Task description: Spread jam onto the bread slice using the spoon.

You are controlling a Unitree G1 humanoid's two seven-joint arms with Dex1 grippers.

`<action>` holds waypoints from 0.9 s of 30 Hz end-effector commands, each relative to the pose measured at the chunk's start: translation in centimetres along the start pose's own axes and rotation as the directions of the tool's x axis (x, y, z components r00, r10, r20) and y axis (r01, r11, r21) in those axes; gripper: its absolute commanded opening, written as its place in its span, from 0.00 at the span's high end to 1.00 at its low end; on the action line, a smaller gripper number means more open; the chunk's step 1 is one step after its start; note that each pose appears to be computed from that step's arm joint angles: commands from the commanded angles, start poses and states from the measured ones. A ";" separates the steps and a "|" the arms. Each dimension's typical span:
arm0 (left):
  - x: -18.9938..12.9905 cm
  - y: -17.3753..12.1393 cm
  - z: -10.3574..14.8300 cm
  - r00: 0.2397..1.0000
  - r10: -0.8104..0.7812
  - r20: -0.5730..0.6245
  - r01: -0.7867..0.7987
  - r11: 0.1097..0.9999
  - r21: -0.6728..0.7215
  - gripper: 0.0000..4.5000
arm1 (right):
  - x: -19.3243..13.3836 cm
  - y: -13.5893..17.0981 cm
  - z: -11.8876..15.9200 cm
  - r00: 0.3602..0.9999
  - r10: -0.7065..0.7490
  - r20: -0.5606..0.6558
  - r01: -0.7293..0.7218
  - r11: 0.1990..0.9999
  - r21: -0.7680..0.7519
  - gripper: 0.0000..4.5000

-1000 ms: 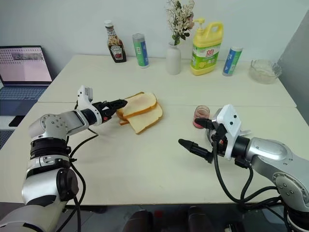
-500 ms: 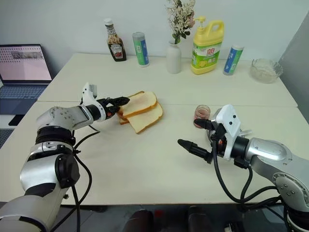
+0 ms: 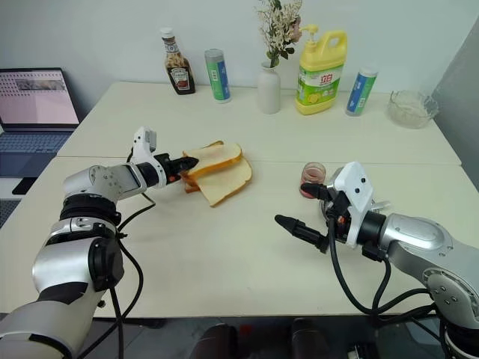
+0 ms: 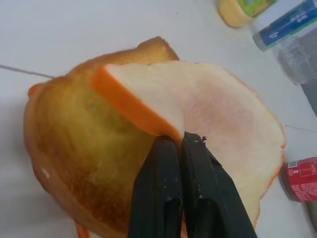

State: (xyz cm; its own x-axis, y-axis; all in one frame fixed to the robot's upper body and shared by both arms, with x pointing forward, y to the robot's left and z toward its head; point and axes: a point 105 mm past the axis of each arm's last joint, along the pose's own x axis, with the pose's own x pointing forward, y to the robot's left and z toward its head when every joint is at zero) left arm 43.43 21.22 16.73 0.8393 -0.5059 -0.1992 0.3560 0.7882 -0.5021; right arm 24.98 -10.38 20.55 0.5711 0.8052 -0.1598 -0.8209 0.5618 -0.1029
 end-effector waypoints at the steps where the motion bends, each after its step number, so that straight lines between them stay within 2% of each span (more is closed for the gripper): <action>1: -1.2 -1.4 3.4 0.991 -0.069 0.117 0.052 0.988 0.147 1.00 | 0.0 0.6 0.7 0.999 0.020 0.025 -0.019 0.999 -0.028 0.00; 7: -2.1 -2.4 4.1 0.982 -0.125 0.145 0.087 0.967 0.239 1.00 | 0.0 0.6 0.6 0.999 0.027 0.022 -0.026 0.999 -0.026 0.00; 12: -1.4 -1.8 2.2 0.993 -0.073 0.089 0.043 0.953 0.299 1.00 | 0.0 0.5 0.5 0.999 0.031 0.020 -0.030 0.999 -0.026 0.00; 17: -0.9 -0.3 0.1 0.999 0.023 0.033 -0.031 0.959 0.281 1.00 | 0.0 0.5 0.3 0.999 0.033 0.017 -0.033 0.999 -0.024 0.00; 18: -0.9 -0.1 -0.2 0.999 0.028 0.026 -0.034 0.962 0.270 0.89 | 0.0 0.5 0.3 0.999 0.034 0.017 -0.034 0.999 -0.022 0.00; 19: -0.8 0.1 -0.5 0.999 0.037 0.022 -0.042 0.963 0.265 0.86 | 0.1 0.5 0.3 0.999 0.034 0.017 -0.034 0.999 -0.021 0.00; 23: -0.6 0.4 -0.6 0.999 0.043 0.030 -0.049 0.956 0.288 0.58 | 0.0 0.7 0.2 0.999 0.035 0.015 -0.035 0.999 -0.018 0.00; 27: -0.8 0.5 0.2 0.997 0.030 0.071 -0.046 0.968 0.245 0.58 | 0.0 0.7 0.2 0.999 0.032 0.014 -0.031 0.999 -0.015 0.00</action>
State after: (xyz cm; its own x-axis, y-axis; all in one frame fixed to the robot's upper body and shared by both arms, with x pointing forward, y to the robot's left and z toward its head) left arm 42.63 21.99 14.95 0.8617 -0.4566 -0.2213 0.3951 0.8774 -0.2722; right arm 24.76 -10.14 19.92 0.5471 0.8183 -0.1766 -0.8366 0.5415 -0.0828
